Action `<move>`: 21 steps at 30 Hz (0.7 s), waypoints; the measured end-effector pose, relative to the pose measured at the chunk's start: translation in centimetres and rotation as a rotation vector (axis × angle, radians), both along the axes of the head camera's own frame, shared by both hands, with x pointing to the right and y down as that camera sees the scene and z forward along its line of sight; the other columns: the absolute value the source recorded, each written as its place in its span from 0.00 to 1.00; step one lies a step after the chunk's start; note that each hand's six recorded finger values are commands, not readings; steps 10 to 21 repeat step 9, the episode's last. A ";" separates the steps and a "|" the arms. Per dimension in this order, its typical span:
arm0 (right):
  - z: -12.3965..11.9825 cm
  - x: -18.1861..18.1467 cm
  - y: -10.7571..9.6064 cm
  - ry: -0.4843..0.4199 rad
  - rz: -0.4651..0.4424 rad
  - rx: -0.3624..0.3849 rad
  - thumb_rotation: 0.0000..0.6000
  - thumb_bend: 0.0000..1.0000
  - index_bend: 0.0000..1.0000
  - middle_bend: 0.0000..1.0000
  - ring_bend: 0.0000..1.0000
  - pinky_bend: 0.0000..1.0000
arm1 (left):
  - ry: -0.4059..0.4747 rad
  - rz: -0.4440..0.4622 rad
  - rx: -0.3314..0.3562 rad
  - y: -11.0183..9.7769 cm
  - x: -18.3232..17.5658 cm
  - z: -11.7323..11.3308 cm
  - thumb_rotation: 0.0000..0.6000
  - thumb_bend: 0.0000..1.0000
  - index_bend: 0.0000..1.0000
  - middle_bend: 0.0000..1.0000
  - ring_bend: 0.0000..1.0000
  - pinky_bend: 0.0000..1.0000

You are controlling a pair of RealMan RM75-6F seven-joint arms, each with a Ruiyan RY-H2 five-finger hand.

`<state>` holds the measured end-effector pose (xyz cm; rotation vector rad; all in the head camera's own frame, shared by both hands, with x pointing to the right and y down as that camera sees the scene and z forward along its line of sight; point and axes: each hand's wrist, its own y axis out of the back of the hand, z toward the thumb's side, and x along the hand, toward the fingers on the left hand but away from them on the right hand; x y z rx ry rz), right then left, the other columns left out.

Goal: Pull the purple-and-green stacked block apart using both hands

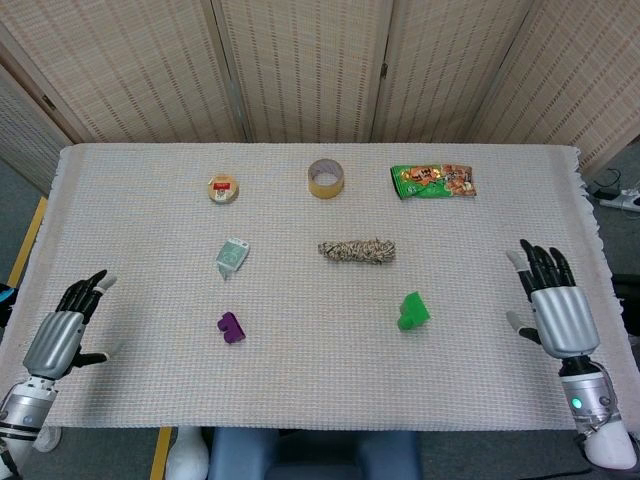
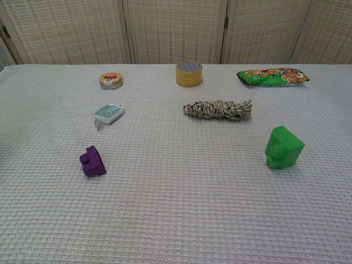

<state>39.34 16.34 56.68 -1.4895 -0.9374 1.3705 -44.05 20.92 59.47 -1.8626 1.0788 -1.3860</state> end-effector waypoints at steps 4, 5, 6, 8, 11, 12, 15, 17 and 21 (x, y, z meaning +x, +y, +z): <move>-0.6 2.9 3.6 0.099 0.149 0.082 1.00 0.29 0.00 0.00 0.00 0.00 | -0.219 -0.073 0.040 3.0 -3.2 -1.9 1.00 0.28 0.00 0.00 0.00 0.00; -0.6 3.2 4.1 0.106 0.164 0.083 1.00 0.30 0.00 0.00 0.00 0.00 | -0.270 -0.100 0.044 3.8 -4.0 -2.5 1.00 0.28 0.00 0.00 0.00 0.00; -0.6 3.3 4.3 0.109 0.172 0.082 1.00 0.29 0.00 0.00 0.00 0.00 | -0.297 -0.115 0.043 4.3 -4.4 -2.8 1.00 0.27 0.00 0.00 0.00 0.00; -0.4 3.4 4.4 0.112 0.170 0.067 1.00 0.29 0.00 0.00 0.00 0.00 | -0.319 -0.129 0.040 4.7 -4.4 -3.2 1.00 0.27 0.00 0.00 0.00 0.00; -0.2 3.3 4.5 0.112 0.166 0.055 1.00 0.29 0.00 0.00 0.00 0.00 | -0.322 -0.129 0.042 4.8 -4.4 -3.3 1.00 0.27 0.00 0.00 0.00 0.00; -0.2 3.3 4.5 0.112 0.166 0.055 1.00 0.29 0.00 0.00 0.00 0.00 | -0.322 -0.129 0.042 4.8 -4.4 -3.3 1.00 0.27 0.00 0.00 0.00 0.00; -0.2 3.3 4.5 0.112 0.166 0.055 1.00 0.29 0.00 0.00 0.00 0.00 | -0.322 -0.129 0.042 4.8 -4.4 -3.3 1.00 0.27 0.00 0.00 0.00 0.00; -0.2 3.3 4.5 0.112 0.166 0.055 1.00 0.29 0.00 0.00 0.00 0.00 | -0.322 -0.129 0.042 4.8 -4.4 -3.3 1.00 0.27 0.00 0.00 0.00 0.00; -0.2 3.3 4.5 0.112 0.166 0.055 1.00 0.29 0.00 0.00 0.00 0.00 | -0.322 -0.129 0.042 4.8 -4.4 -3.3 1.00 0.27 0.00 0.00 0.00 0.00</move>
